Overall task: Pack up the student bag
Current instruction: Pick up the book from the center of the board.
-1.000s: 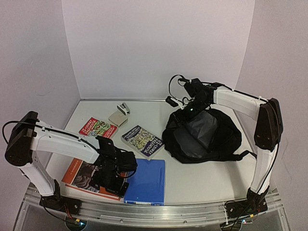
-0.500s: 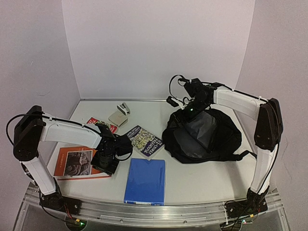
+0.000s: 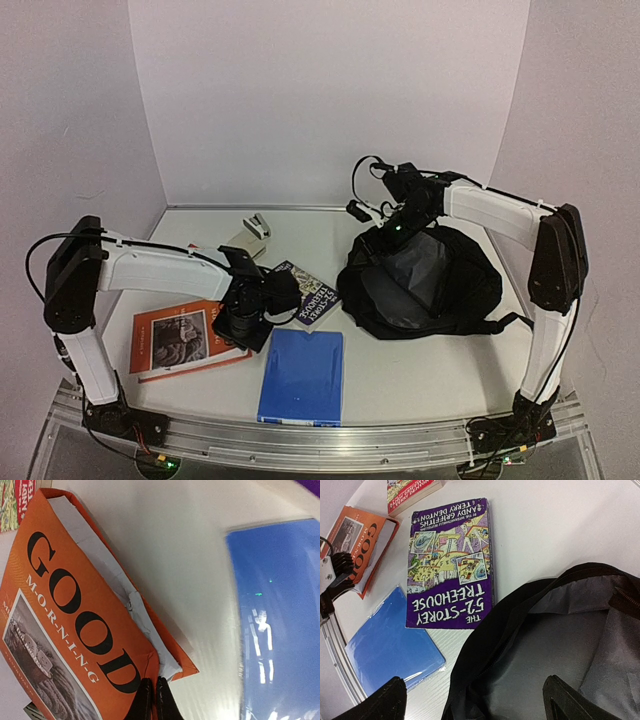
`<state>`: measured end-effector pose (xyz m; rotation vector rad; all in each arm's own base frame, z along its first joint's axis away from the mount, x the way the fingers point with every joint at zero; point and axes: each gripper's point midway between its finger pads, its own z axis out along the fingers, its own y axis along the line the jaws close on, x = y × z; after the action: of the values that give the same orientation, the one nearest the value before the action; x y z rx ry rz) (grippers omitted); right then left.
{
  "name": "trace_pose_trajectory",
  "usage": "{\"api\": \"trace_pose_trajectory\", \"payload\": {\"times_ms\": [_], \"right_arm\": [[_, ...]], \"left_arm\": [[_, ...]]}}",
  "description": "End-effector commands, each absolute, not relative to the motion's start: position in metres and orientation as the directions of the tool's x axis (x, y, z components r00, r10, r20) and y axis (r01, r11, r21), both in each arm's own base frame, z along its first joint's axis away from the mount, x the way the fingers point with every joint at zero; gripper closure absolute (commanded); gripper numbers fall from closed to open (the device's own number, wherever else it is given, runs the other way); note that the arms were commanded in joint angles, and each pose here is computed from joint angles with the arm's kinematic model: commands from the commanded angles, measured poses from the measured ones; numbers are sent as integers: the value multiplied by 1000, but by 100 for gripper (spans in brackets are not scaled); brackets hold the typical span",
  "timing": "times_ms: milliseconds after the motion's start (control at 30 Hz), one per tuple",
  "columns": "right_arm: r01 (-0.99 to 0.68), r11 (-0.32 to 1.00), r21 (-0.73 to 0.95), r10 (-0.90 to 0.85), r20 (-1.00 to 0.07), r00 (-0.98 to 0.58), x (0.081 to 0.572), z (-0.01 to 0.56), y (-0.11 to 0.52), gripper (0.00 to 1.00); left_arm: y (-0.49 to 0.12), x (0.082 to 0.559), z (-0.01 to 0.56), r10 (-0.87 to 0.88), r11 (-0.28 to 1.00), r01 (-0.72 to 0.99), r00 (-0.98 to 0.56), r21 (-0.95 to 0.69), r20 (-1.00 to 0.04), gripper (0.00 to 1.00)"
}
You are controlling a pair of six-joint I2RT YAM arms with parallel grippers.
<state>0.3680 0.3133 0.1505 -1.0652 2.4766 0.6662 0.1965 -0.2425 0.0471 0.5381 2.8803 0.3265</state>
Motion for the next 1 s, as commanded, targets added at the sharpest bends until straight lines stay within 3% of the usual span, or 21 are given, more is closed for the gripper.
{"api": "trace_pose_trajectory", "payload": {"times_ms": [0, 233, 533, 600, 667, 733, 800, 967], "right_arm": [[-751, 592, 293, -549, -536, -642, 366, 173, 316, 5], [-744, 596, 302, -531, -548, -647, 372, 179, 319, 5], [-666, 667, 333, -434, -553, -711, 402, 185, 302, 4], [-657, 684, 317, -423, -560, -712, 408, 186, 298, 3], [-649, 696, 306, -419, -561, -714, 411, 184, 296, 3], [-646, 698, 309, -412, -565, -715, 412, 184, 297, 3], [-642, 693, 327, -397, -571, -719, 412, 185, 300, 3], [-675, 654, 341, -398, -603, -691, 403, 190, 323, 4]], "left_arm": [[-274, 200, 100, 379, 918, 326, -890, 227, -255, 100], [-294, 236, 161, 350, 937, 310, -826, 163, -442, 100], [-376, 340, 181, 297, 929, 370, -709, 22, -639, 99], [-388, 358, 192, 260, 928, 373, -692, -24, -673, 84], [-392, 366, 198, 226, 923, 377, -697, -79, -680, 52], [-387, 367, 207, 182, 919, 370, -702, -134, -689, 33], [-374, 364, 211, 139, 917, 355, -713, -182, -688, 23], [-325, 351, 209, -3, 918, 256, -759, -303, -652, 13]]}}
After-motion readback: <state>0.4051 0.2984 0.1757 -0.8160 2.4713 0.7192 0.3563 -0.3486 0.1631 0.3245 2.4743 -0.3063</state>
